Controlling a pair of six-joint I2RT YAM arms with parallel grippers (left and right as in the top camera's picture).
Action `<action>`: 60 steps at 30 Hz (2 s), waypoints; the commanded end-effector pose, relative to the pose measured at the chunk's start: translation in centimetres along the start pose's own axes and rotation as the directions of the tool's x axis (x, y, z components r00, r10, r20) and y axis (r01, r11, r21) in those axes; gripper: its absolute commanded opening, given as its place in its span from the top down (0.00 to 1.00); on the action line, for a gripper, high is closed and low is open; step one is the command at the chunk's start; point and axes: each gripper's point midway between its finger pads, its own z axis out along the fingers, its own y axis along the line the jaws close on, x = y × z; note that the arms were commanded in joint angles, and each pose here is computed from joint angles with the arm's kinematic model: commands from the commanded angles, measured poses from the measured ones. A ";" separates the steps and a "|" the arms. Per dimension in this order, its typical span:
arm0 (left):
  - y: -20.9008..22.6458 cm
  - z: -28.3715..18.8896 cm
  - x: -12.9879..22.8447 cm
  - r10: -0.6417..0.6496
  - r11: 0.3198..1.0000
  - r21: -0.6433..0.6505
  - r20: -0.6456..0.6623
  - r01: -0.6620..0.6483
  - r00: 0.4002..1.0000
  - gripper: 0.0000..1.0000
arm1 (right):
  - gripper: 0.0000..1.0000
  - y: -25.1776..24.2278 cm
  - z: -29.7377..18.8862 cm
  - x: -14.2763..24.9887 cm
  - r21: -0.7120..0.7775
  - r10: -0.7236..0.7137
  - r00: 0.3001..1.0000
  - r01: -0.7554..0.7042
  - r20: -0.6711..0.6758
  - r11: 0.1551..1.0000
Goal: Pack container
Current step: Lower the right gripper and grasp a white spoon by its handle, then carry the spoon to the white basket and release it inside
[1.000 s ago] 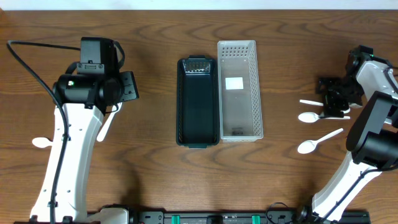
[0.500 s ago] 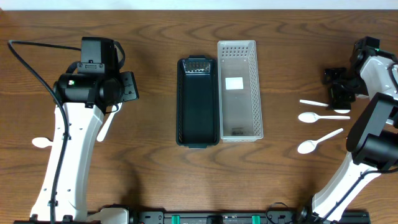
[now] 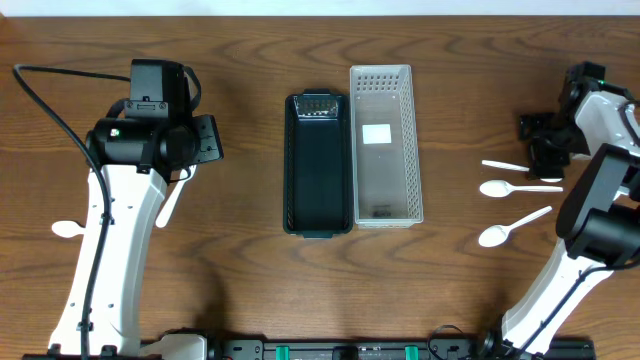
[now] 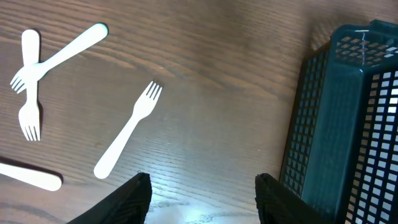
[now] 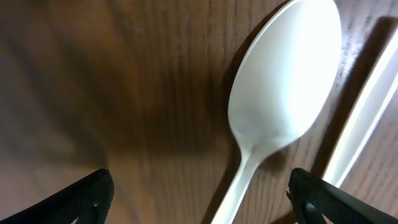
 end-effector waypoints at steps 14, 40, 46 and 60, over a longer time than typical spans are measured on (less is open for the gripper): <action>0.2 0.0 -0.3 -0.002 1.000 -0.010 0.004 0.002 1.000 0.43 | 0.87 -0.5 1.4 0.2 0.051 -0.028 1.000 0.028 0.006 0.998; 0.2 -0.1 -0.2 -0.002 1.000 -0.009 0.005 0.002 1.000 0.43 | 0.99 6.6 -20.9 18.2 -0.232 -0.783 0.477 0.879 0.399 0.417; 0.3 -0.1 0.1 -0.001 1.000 -0.012 -0.006 0.001 1.000 0.43 | 0.99 4.2 -18.8 27.7 -0.182 -0.895 0.272 0.958 0.352 0.220; 0.4 -0.1 0.5 -0.001 1.000 -0.017 -0.023 0.000 1.000 0.43 | 0.95 -0.1 -4.6 31.5 0.037 -0.997 0.082 0.996 0.000 0.082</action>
